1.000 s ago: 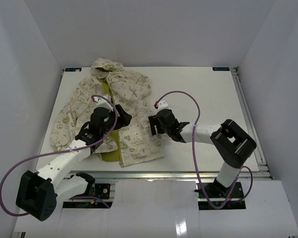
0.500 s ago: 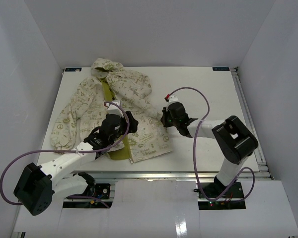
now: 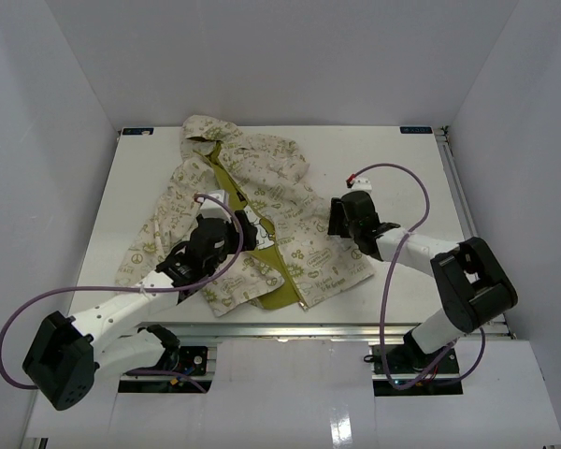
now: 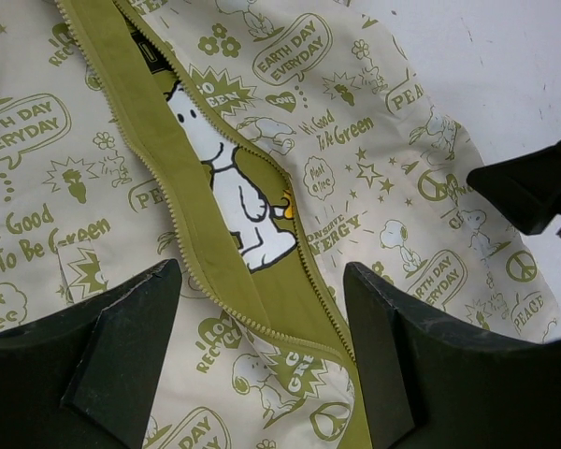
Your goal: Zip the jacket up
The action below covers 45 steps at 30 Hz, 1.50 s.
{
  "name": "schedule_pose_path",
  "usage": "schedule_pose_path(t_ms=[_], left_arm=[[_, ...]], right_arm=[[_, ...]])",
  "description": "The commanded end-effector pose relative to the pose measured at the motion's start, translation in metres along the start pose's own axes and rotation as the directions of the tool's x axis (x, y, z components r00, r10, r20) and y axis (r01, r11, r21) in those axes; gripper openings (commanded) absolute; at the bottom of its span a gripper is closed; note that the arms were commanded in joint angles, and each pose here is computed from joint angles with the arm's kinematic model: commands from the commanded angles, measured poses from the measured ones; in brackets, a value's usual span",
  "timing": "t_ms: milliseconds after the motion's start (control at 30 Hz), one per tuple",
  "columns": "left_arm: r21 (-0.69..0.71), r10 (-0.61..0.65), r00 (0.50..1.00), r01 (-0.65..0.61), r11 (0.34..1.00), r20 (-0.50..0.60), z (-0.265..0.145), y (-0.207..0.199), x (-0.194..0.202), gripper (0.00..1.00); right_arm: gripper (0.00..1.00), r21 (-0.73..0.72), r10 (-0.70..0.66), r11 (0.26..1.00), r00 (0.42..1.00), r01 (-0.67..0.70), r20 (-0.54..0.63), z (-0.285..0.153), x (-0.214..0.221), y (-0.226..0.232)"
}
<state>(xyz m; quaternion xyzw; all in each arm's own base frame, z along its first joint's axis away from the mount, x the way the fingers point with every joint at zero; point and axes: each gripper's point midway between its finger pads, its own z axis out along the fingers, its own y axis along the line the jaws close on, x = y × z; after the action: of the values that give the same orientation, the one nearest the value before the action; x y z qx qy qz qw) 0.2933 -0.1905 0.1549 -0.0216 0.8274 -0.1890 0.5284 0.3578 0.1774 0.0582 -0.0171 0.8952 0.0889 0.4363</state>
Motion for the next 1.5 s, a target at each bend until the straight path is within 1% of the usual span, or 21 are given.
schedule_pose_path(t_ms=[0,33,100,133,167,200,300,367,433,533,733,867,967,1167,1467], left_arm=[[0.008,-0.002,0.998,0.002,1.0,0.058,-0.008,0.0,-0.012,0.81],[0.015,-0.004,0.998,0.003,1.0,0.068,-0.009,-0.001,-0.014,0.81],[0.034,-0.011,0.997,0.009,0.999,0.083,-0.013,-0.003,-0.018,0.81],[0.039,-0.014,0.996,0.01,0.999,0.084,-0.014,-0.004,-0.018,0.81],[0.048,-0.02,0.996,0.016,0.999,0.091,-0.016,-0.005,-0.019,0.81],[0.058,-0.029,0.995,0.023,0.998,0.1,-0.018,-0.006,-0.022,0.81],[0.085,-0.044,0.992,0.034,0.996,0.116,-0.022,-0.009,-0.023,0.81],[0.099,-0.051,0.991,0.039,0.994,0.125,-0.024,-0.011,-0.025,0.81],[0.109,-0.051,0.991,0.038,0.993,0.121,-0.024,-0.013,-0.025,0.81],[0.114,-0.049,0.992,0.035,0.993,0.114,-0.023,-0.014,-0.024,0.81],[0.101,-0.044,0.992,0.032,0.994,0.114,-0.022,-0.012,-0.023,0.81],[0.093,-0.037,0.994,0.027,0.995,0.105,-0.02,-0.01,-0.02,0.81],[0.093,-0.034,0.994,0.024,0.995,0.1,-0.019,-0.011,-0.018,0.81],[0.095,-0.028,0.995,0.019,0.995,0.091,-0.018,-0.012,-0.017,0.81],[0.101,-0.037,0.994,0.027,0.995,0.106,-0.022,-0.012,-0.021,0.81]], right_arm=[[0.67,0.098,-0.086,0.992,0.991,0.076,0.102,-0.047,-0.055,0.004],[0.67,0.063,-0.119,0.991,0.989,0.114,0.087,-0.057,-0.052,0.014],[0.63,-0.082,-0.166,0.982,0.984,0.171,0.069,-0.073,-0.039,0.043],[0.62,-0.164,-0.194,0.967,0.98,0.197,0.034,-0.077,-0.02,0.054],[0.61,-0.225,-0.213,0.951,0.977,0.213,0.024,-0.083,-0.008,0.065],[0.59,-0.279,-0.23,0.933,0.973,0.227,0.022,-0.09,0.003,0.077],[0.58,-0.423,-0.331,0.857,0.943,0.295,-0.012,-0.109,0.052,0.109],[0.59,-0.407,-0.372,0.85,0.928,0.334,-0.016,-0.112,0.07,0.113],[0.58,-0.399,-0.387,0.851,0.921,0.34,-0.039,-0.113,0.088,0.116],[0.58,-0.389,-0.396,0.855,0.916,0.344,-0.059,-0.114,0.098,0.119],[0.59,-0.313,-0.399,0.883,0.911,0.35,-0.106,-0.113,0.112,0.1],[0.59,-0.35,-0.408,0.873,0.901,0.339,-0.144,-0.118,0.124,0.101],[0.59,-0.301,-0.397,0.892,0.902,0.336,-0.169,-0.118,0.129,0.088],[0.59,-0.316,-0.378,0.897,0.908,0.31,-0.181,-0.123,0.137,0.082],[0.59,-0.343,-0.402,0.884,0.891,0.317,-0.212,-0.115,0.149,0.091]])
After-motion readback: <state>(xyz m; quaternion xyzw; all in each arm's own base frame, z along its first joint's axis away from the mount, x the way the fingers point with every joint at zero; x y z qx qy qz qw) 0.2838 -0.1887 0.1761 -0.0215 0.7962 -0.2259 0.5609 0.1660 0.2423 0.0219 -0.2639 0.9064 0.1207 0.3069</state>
